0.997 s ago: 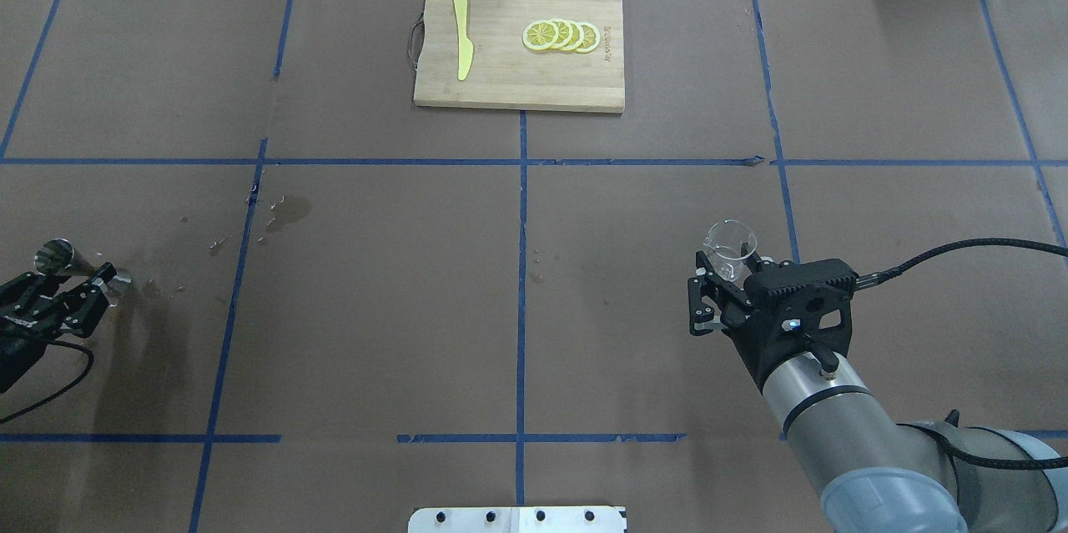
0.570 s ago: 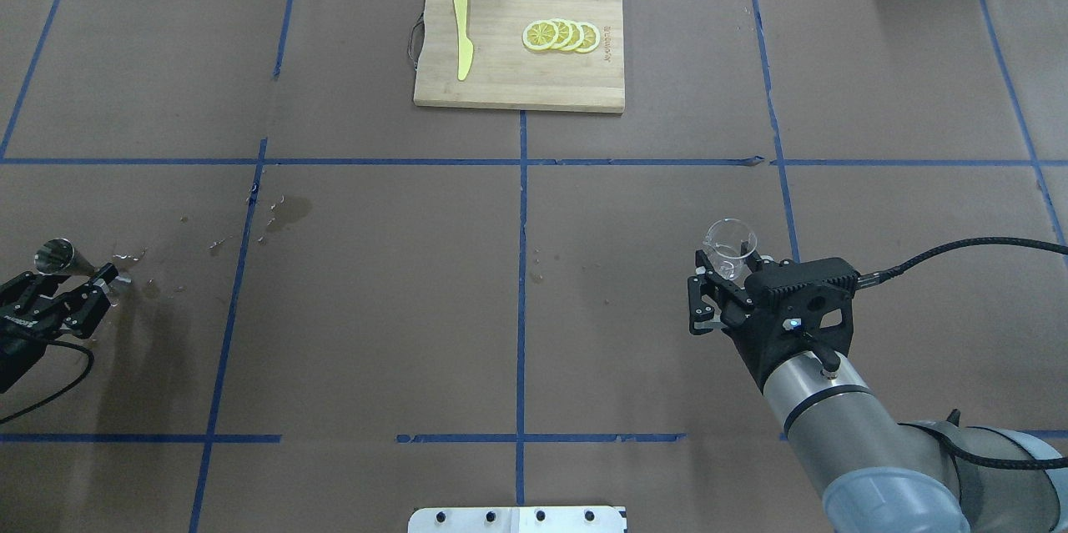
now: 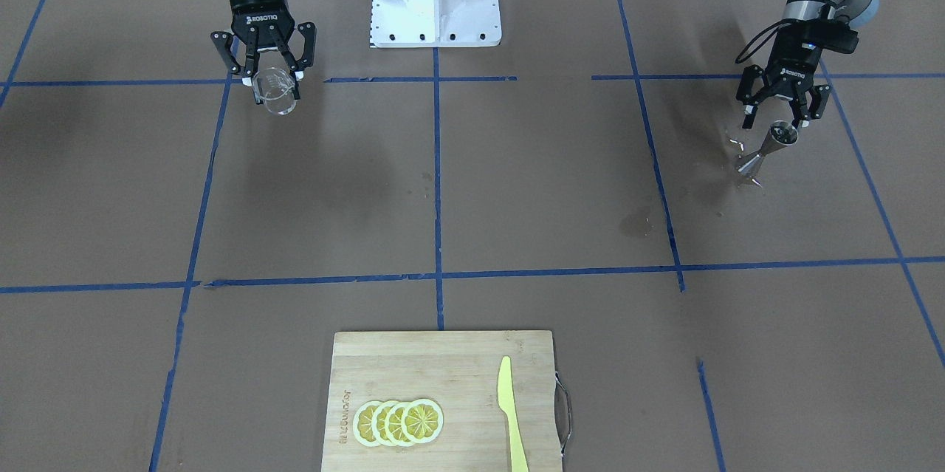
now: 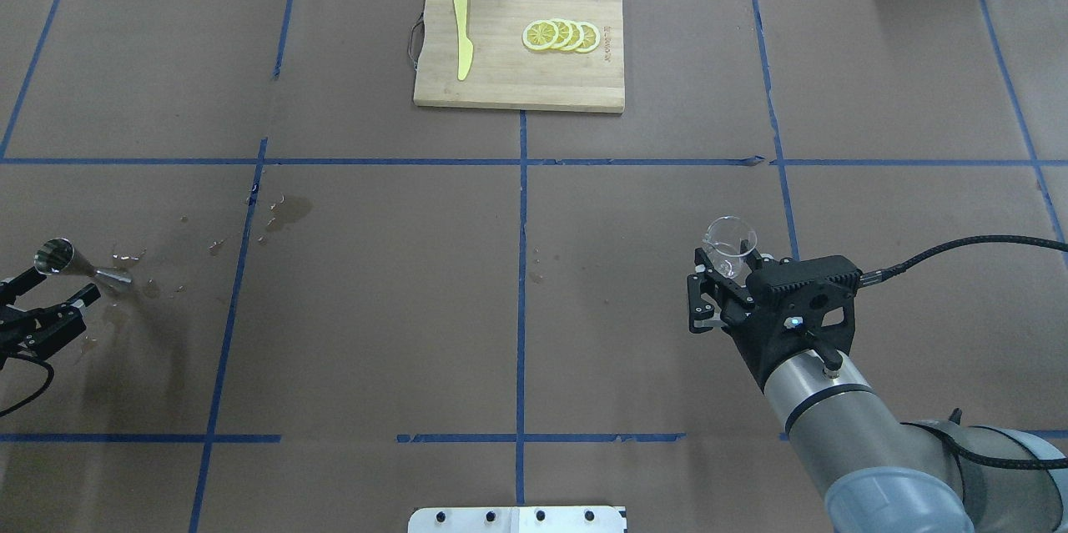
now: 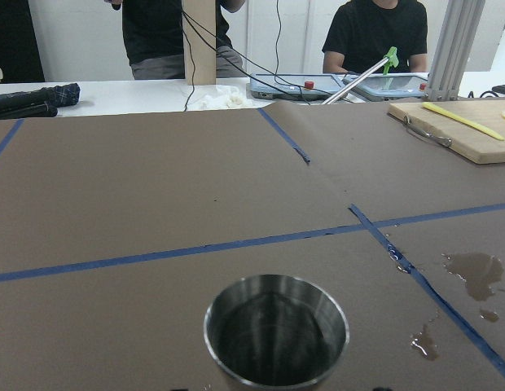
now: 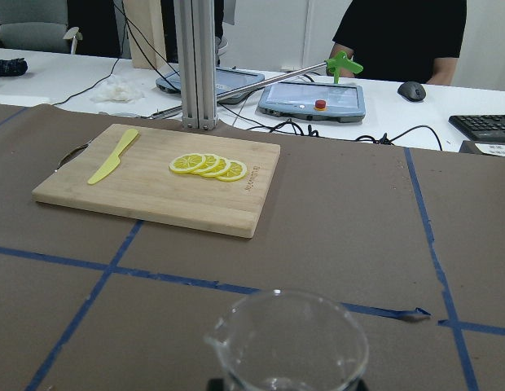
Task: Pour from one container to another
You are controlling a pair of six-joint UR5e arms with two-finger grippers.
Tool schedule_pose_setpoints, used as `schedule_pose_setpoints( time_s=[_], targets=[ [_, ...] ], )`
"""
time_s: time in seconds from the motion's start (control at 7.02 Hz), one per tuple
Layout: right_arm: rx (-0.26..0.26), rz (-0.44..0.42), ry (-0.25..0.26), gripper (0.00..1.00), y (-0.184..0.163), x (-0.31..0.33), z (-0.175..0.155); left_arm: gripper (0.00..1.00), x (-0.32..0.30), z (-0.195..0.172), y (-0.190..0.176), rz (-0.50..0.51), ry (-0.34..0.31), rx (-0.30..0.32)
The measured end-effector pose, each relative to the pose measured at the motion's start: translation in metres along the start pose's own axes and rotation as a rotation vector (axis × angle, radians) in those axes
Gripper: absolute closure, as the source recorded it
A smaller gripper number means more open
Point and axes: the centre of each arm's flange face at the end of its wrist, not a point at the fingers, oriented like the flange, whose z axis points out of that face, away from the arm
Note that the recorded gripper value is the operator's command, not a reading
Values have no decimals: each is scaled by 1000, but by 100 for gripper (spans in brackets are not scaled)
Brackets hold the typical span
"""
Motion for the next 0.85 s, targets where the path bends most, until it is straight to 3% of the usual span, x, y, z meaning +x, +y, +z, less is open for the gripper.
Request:
schedule_pose_setpoints(
  time_s=[0.57,0.85],
  targets=[
    [2,1,1,100,-1,1,0,0,-20,-40,-2,36,125,-262],
    [3,-12,21,100,10,4,8,0,-53,-54,-14,119,127,-349]
  ],
)
